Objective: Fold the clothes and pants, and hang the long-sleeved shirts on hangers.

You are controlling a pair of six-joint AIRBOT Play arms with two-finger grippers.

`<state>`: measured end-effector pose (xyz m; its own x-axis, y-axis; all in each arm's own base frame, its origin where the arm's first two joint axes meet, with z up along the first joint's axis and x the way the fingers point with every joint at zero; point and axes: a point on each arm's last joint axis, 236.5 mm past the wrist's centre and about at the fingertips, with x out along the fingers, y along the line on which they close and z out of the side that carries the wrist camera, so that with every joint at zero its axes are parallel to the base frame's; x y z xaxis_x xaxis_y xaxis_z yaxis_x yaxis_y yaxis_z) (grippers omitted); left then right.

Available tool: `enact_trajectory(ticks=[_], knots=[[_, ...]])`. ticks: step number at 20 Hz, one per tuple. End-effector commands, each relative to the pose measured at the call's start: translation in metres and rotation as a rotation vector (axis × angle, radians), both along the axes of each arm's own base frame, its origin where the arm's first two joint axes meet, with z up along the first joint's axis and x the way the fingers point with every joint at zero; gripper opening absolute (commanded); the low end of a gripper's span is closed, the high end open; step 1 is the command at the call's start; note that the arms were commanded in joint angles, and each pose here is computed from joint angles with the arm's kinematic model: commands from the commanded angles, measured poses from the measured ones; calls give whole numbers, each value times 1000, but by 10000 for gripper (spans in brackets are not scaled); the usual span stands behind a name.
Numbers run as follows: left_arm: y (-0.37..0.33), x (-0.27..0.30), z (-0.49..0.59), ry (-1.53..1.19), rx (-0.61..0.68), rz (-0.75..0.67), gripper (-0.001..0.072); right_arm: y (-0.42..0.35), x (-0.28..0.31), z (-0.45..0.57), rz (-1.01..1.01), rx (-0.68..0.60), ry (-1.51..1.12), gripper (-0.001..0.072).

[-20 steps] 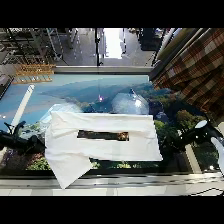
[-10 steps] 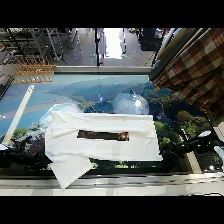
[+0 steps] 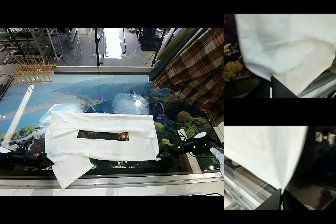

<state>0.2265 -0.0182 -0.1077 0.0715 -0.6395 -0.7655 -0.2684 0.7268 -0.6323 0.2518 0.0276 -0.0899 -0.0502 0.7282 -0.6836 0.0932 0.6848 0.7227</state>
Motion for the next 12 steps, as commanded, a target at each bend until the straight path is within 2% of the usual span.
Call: enact_trajectory(ticks=[1, 3, 6, 8, 10, 12], knots=[[-7, 16, 43, -43, -141, 12, 4, 12, 0, 34, 36, 64, -40, 12], [0, 44, 87, -142, -213, 17, 3, 11, 5, 61, 30, 68, -47, 11], [17, 91, 147, -331, -211, 4, 4, 5, 41, 96, -29, 65, -141, 10], [21, 115, 174, -418, -249, 15, 4, -2, 62, 105, -63, 15, -180, 11], [19, 116, 174, -395, -295, 8, 5, -14, 55, 93, -30, -64, -159, 33], [20, 116, 165, -365, -313, 9, 5, -19, 53, 84, -36, -96, -144, 13]])
